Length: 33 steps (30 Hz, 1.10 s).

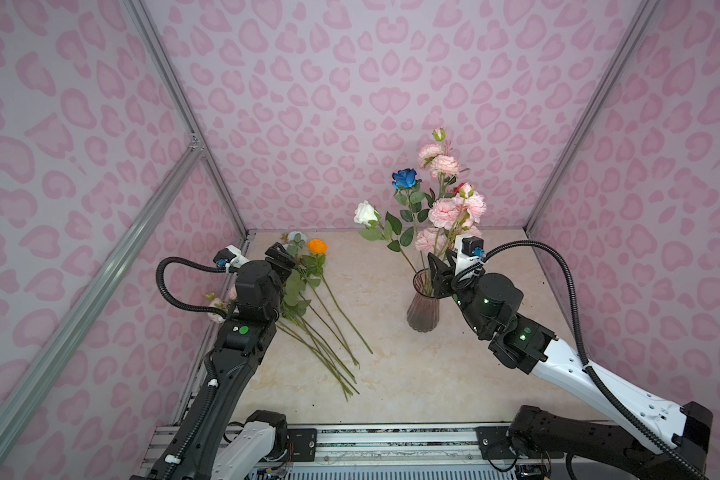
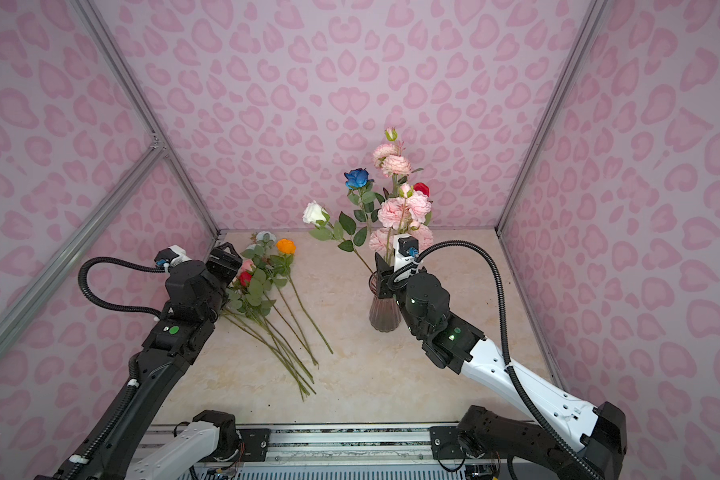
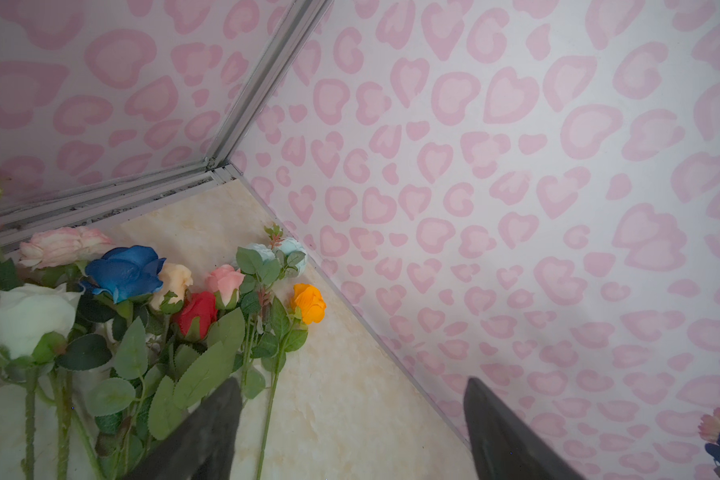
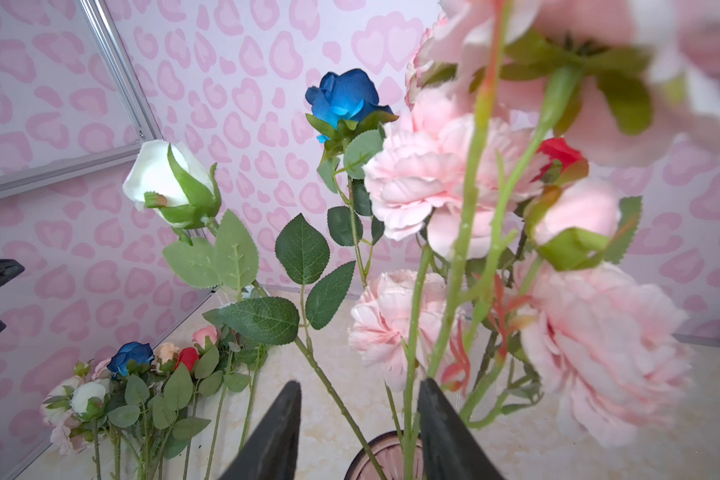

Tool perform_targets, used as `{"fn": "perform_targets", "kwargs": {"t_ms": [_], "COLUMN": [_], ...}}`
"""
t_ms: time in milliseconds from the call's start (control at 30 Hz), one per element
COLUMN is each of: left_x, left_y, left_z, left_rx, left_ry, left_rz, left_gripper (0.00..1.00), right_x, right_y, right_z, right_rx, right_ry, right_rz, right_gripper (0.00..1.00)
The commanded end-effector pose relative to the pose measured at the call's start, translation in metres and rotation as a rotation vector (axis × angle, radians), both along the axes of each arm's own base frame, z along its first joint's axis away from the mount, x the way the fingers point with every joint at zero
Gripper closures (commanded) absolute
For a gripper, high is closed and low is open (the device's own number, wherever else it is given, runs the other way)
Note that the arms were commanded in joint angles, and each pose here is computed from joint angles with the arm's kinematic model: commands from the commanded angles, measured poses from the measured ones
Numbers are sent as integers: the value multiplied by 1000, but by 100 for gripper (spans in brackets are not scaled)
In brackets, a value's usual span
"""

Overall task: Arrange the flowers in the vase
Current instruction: 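Open the right gripper and withdraw while the left gripper descends onto a stem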

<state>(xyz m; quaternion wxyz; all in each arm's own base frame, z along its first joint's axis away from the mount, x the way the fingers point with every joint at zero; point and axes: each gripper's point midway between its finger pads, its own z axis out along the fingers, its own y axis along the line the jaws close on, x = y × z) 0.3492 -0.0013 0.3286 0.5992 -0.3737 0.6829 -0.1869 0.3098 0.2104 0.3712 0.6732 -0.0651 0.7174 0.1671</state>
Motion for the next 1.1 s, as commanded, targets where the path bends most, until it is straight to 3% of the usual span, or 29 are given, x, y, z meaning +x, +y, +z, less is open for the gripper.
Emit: {"fn": "perform_targets", "kwargs": {"t_ms": [0,567,1067], "left_x": [2,8,17], "left_y": [-2,-3,-8], "left_z": [5,-6,-20], "left_rx": [3,1,2], "left_ry": [-15,19,64], "left_rz": [-12,-11,-29], "left_gripper": [15,15,16], "right_x": [-2,-36,-54], "right_y": [-1,-1,20], "right_z": [-7,16,20], "right_rx": [-3,31,-44], "right_ry": [16,-3,-28], "right_rz": [2,66,163], "right_gripper": [53,54,54]}}
